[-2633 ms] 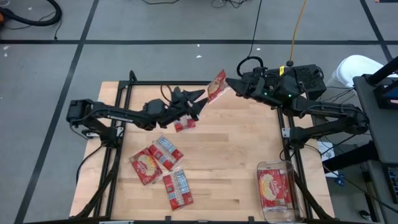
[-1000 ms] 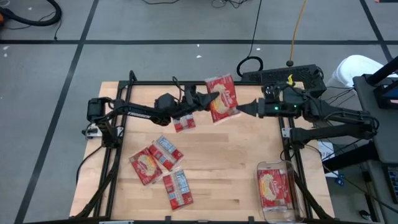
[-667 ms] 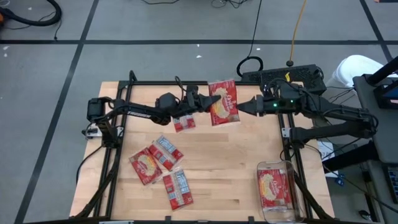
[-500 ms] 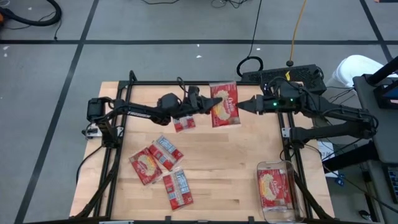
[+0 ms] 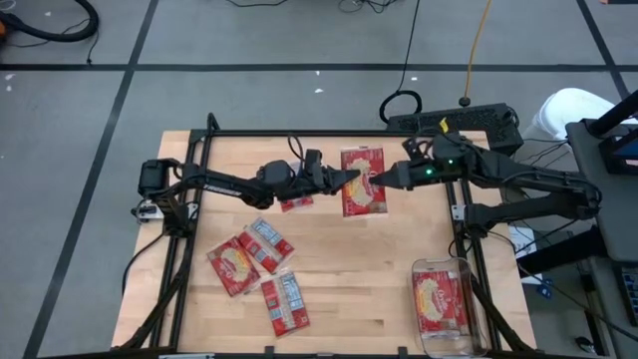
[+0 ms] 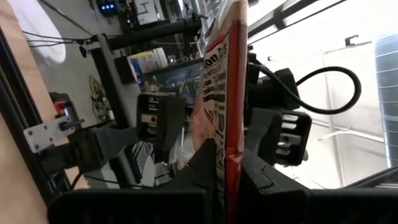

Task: Sort popcorn bags into baskets
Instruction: Put the popcorn bag into the transparent bin

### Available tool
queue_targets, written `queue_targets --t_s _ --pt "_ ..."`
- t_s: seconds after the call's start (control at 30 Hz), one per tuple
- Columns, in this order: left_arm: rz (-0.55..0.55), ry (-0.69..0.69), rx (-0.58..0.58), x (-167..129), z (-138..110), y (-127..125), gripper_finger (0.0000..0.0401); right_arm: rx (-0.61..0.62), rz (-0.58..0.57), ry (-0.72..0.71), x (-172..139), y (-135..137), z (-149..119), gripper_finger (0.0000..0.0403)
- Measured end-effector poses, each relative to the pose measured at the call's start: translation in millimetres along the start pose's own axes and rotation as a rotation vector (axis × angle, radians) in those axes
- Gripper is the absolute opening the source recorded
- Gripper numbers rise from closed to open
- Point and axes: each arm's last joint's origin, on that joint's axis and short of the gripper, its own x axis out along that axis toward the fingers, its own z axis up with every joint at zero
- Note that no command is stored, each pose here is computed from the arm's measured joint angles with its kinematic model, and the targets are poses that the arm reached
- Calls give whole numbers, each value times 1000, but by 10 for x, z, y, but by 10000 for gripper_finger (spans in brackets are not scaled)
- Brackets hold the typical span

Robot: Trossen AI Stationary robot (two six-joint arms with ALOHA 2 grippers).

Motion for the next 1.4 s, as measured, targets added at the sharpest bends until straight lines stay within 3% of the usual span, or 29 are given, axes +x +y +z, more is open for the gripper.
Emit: queue_targets --t_s 0.27,0.4,0.6,0.77,0.9,1.13,1.4 --pt "-3 15 23 -3 -77 -20 25 -79 0 2 5 -1 0 118" --pt "-3 15 31 -3 -76 -21 50 -117 17 20 -19 9 -9 65" --pt "-21 21 48 -5 -77 -42 152 -101 49 43 -107 33 -31 17" --pt "-41 44 52 -15 -28 -100 248 -26 100 57 -254 73 -53 10" --pt "-12 103 60 -41 74 -145 285 44 124 125 -364 93 -136 10" --pt "105 235 143 -172 163 -328 266 175 45 319 -495 76 -451 10" --pt "226 398 211 -409 31 -587 216 302 -117 472 -598 70 -896 9"
